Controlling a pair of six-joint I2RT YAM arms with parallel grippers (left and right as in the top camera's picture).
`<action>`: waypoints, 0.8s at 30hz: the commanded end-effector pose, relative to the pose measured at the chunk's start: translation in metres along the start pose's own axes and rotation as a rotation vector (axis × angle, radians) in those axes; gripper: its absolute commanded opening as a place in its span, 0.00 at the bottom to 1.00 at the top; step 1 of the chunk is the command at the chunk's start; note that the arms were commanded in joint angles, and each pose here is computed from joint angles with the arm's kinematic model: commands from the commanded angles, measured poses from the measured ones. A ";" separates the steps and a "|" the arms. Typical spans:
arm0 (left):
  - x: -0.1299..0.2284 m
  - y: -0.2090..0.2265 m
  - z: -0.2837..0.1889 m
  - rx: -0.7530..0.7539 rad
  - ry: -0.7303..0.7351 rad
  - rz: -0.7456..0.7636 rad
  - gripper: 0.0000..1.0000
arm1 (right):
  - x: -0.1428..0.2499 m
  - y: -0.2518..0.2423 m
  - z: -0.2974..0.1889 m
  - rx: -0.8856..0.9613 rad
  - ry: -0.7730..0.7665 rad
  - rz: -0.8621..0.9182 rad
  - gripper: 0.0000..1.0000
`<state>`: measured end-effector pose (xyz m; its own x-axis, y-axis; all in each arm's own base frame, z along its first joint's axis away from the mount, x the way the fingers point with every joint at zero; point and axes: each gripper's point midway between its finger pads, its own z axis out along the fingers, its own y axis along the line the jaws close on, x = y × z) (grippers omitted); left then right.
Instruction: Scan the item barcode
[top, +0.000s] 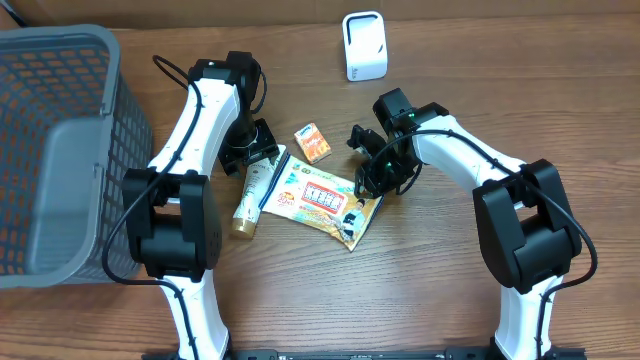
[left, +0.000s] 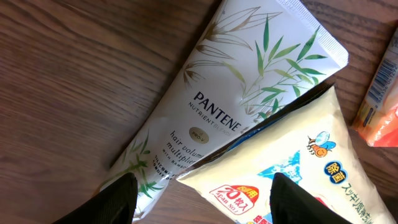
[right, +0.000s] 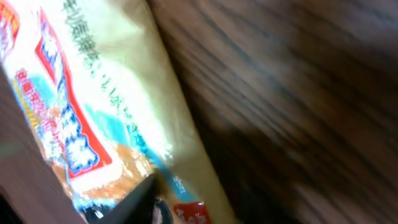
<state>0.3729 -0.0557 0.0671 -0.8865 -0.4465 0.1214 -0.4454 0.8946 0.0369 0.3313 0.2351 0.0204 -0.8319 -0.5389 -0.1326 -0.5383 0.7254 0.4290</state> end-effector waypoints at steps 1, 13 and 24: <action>0.000 -0.005 -0.004 0.013 -0.007 0.026 0.61 | 0.001 0.002 0.002 -0.006 0.004 0.025 0.07; 0.000 -0.005 -0.003 0.012 -0.006 0.031 0.61 | 0.007 -0.042 -0.017 0.051 -0.024 0.367 0.04; -0.001 -0.006 -0.003 0.015 -0.010 0.033 0.62 | 0.052 -0.105 -0.064 0.192 0.010 0.622 0.04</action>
<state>0.3736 -0.0558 0.0670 -0.8874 -0.4454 0.1190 -0.4445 0.8951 0.0350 0.3508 0.1301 0.0154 -0.9908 -0.0794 0.1099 -0.0347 0.9320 0.3607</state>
